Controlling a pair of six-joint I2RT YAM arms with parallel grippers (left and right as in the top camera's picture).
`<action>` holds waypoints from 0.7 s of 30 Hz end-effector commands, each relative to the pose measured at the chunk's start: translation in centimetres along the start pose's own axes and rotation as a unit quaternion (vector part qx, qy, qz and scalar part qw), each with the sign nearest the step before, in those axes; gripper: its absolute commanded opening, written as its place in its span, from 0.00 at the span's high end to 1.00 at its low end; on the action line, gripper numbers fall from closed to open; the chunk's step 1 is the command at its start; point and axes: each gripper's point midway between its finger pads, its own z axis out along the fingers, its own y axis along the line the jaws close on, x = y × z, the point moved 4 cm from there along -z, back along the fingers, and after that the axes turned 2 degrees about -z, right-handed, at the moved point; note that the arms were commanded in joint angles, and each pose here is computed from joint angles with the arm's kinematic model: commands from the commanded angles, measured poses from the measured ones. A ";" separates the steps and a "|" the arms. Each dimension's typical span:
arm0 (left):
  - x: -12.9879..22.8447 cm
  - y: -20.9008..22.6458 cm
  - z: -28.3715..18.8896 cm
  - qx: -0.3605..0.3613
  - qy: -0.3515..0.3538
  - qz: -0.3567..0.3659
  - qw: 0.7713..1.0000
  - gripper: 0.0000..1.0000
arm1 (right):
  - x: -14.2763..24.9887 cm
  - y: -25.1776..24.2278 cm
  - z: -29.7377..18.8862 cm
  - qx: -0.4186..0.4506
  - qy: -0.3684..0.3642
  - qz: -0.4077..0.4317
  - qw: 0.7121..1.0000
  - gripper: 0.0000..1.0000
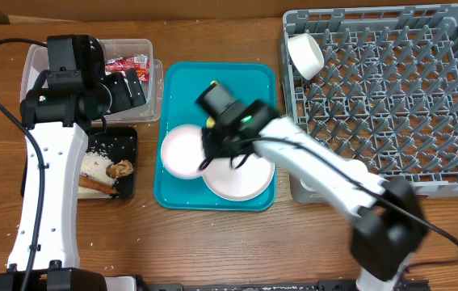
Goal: Sort waste into correct bins and load items into the dishwasher
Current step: 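Carry the pink bowl into the dish rack and release it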
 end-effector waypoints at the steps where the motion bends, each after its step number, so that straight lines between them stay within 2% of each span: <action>1: -0.6 -0.4 -0.6 0.010 -0.010 -0.003 1.000 0.00 | -4.3 -4.1 -8.0 0.057 -0.128 0.042 0.989 0.96; 4: -0.6 -0.4 -0.6 0.010 -0.010 -0.003 1.000 0.00 | -5.8 -9.8 -11.7 0.163 -0.192 0.092 0.963 0.96; 6: -0.6 -0.4 -0.6 0.010 -0.010 -0.003 1.000 0.00 | -6.7 -14.0 -14.4 0.256 -0.244 0.125 0.927 0.96; 7: -0.6 -0.4 -0.6 0.010 -0.010 -0.003 1.000 0.00 | -7.0 -15.6 -15.6 0.298 -0.268 0.144 0.905 0.96; 9: -0.6 -0.4 -0.6 0.010 -0.010 -0.003 1.000 0.00 | -7.4 -19.5 -18.5 0.401 -0.325 0.193 0.835 0.96; 12: -0.6 -0.3 -0.6 0.010 -0.009 -0.003 1.000 0.00 | -7.6 -22.7 -21.2 0.496 -0.359 0.210 0.762 0.96; 14: -0.6 -0.3 -0.6 0.010 -0.009 -0.003 1.000 0.00 | -7.9 -23.9 -21.9 0.540 -0.357 0.198 0.736 0.96; 16: -0.6 -0.3 -0.6 0.010 -0.009 -0.003 1.000 0.00 | -8.2 -24.4 -21.9 0.575 -0.339 0.170 0.724 0.96; 21: -0.6 -0.3 -0.6 0.010 -0.009 -0.003 1.000 0.00 | -8.5 -24.8 -21.8 0.678 -0.250 0.062 0.688 0.96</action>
